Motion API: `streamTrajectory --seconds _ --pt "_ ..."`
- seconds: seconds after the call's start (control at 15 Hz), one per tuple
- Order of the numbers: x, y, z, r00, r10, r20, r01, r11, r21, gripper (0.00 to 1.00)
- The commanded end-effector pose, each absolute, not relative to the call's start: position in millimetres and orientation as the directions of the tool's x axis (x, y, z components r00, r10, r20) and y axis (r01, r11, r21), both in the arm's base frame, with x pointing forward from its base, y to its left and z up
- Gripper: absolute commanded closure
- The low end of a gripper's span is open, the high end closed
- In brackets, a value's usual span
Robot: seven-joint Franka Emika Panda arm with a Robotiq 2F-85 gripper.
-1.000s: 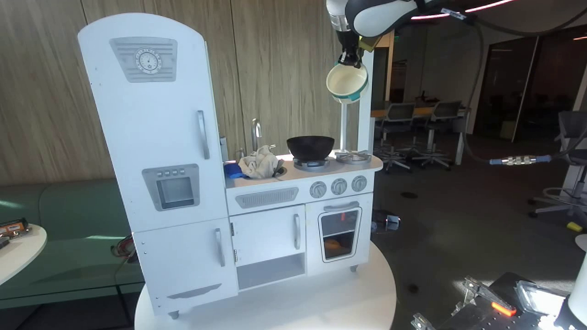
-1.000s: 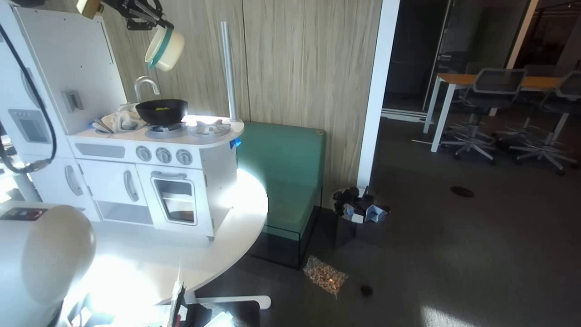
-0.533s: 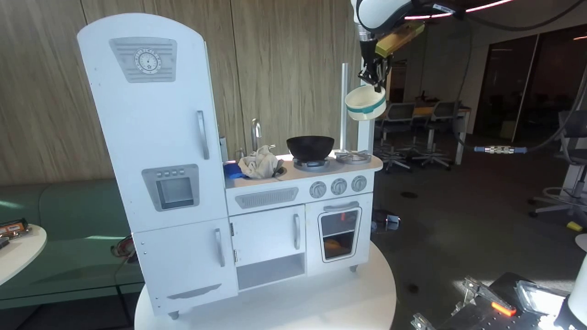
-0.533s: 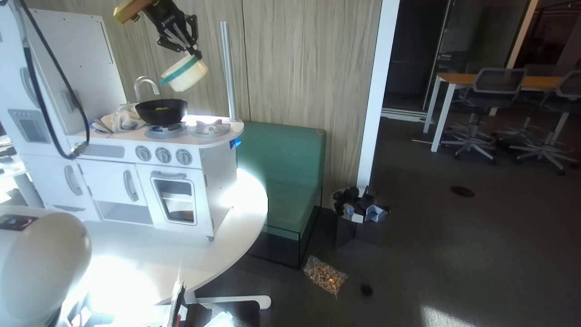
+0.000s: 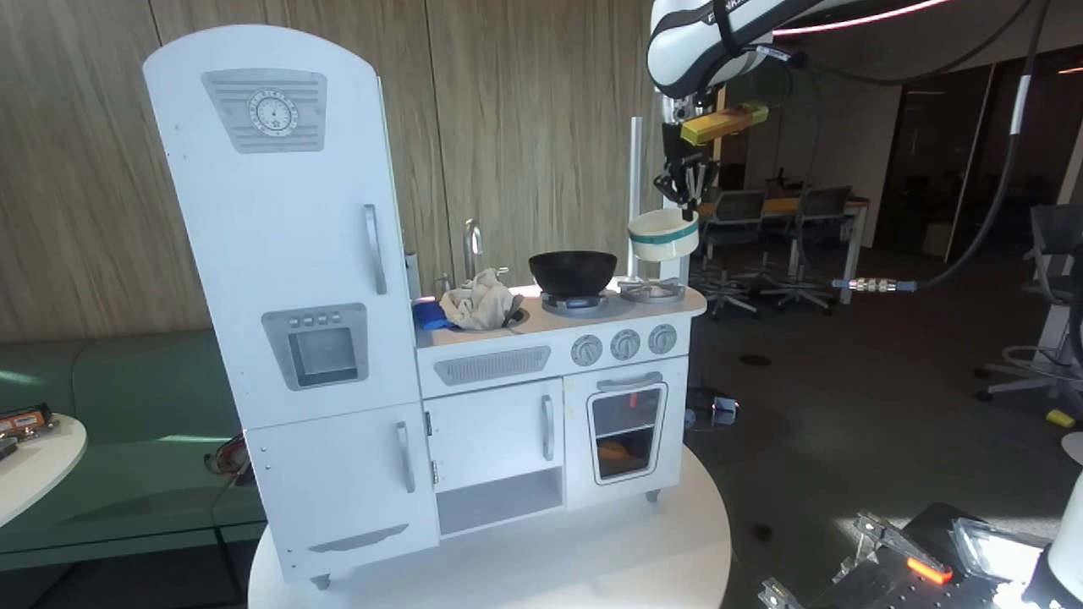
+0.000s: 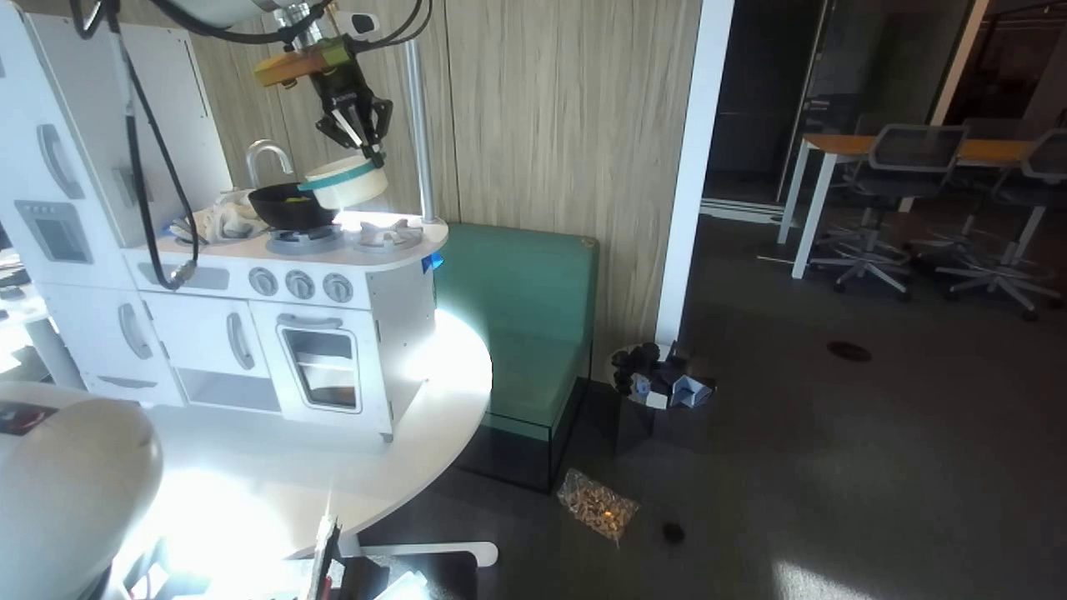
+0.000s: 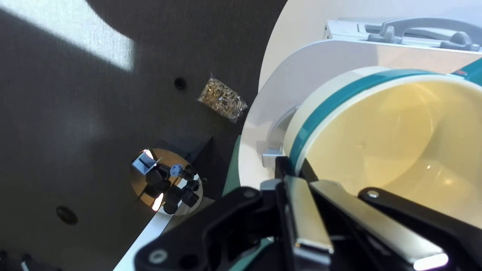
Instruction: Use the spoon to stir in the black bowl
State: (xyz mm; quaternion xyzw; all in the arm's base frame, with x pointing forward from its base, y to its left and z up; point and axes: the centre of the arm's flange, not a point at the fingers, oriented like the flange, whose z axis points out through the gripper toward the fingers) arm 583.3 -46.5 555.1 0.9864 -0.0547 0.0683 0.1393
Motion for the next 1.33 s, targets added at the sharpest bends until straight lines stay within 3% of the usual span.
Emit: streamTrajectory --seconds 0.0,1.0,1.07,1.13,1.27 --pt "608 -62 546 0.99 -0.083 0.116 -0.108 -0.969 0.224 0.98" --pt "668 -95 505 0.991 -0.097 0.09 -0.112 -0.976 0.184 0.98" --pt "670 -95 504 0.99 -0.104 0.095 -0.12 -0.977 0.177 0.89" --pt "671 -96 503 0.989 -0.109 0.096 -0.125 -0.977 0.171 0.69" --pt "673 -99 502 0.987 -0.125 0.102 -0.14 -0.978 0.154 0.56"
